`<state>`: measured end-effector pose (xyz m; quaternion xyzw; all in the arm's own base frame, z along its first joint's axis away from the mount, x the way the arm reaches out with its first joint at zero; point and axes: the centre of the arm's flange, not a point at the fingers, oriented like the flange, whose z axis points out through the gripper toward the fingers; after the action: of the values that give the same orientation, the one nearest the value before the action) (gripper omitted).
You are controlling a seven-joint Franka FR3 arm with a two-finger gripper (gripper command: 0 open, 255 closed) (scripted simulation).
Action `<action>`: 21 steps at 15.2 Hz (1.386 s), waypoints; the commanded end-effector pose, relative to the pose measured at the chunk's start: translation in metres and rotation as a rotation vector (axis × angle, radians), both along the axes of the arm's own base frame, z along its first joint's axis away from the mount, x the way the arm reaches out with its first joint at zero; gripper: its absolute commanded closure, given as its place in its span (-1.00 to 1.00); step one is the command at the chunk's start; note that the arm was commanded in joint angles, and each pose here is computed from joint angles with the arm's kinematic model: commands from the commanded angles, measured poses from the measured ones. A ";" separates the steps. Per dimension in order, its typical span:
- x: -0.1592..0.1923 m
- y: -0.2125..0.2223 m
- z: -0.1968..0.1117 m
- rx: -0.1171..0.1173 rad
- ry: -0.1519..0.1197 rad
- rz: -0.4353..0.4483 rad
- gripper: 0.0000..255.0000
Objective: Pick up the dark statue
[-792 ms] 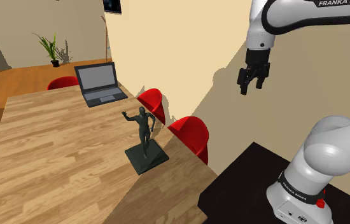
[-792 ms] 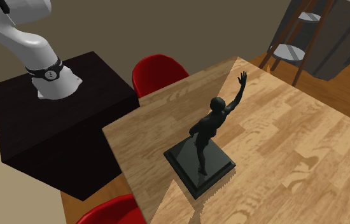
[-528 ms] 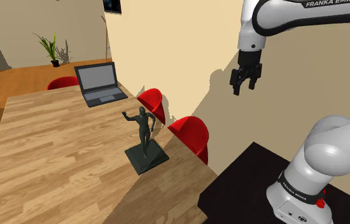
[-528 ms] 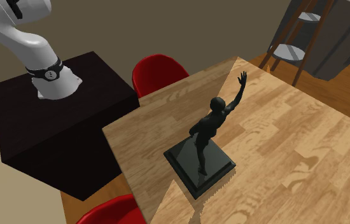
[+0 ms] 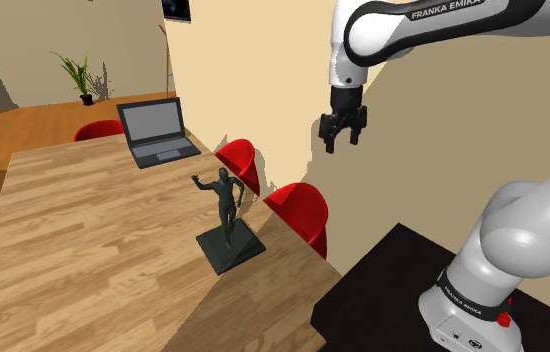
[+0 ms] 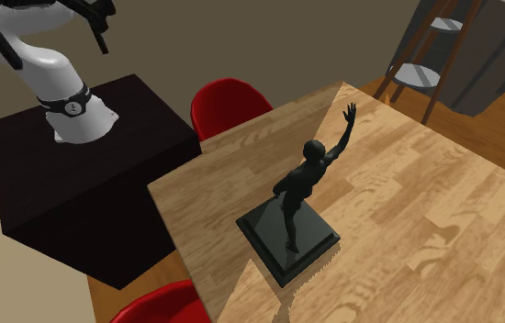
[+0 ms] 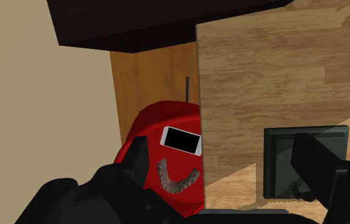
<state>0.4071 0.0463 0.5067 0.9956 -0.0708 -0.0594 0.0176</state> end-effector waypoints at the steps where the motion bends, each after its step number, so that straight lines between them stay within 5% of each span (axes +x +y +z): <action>1: 0.020 0.013 -0.010 0.008 -0.001 0.010 -1.00; 21: 0.215 0.170 -0.073 0.079 -0.004 0.112 -1.00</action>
<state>0.6088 0.2056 0.4389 0.9980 -0.0152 -0.0590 -0.0167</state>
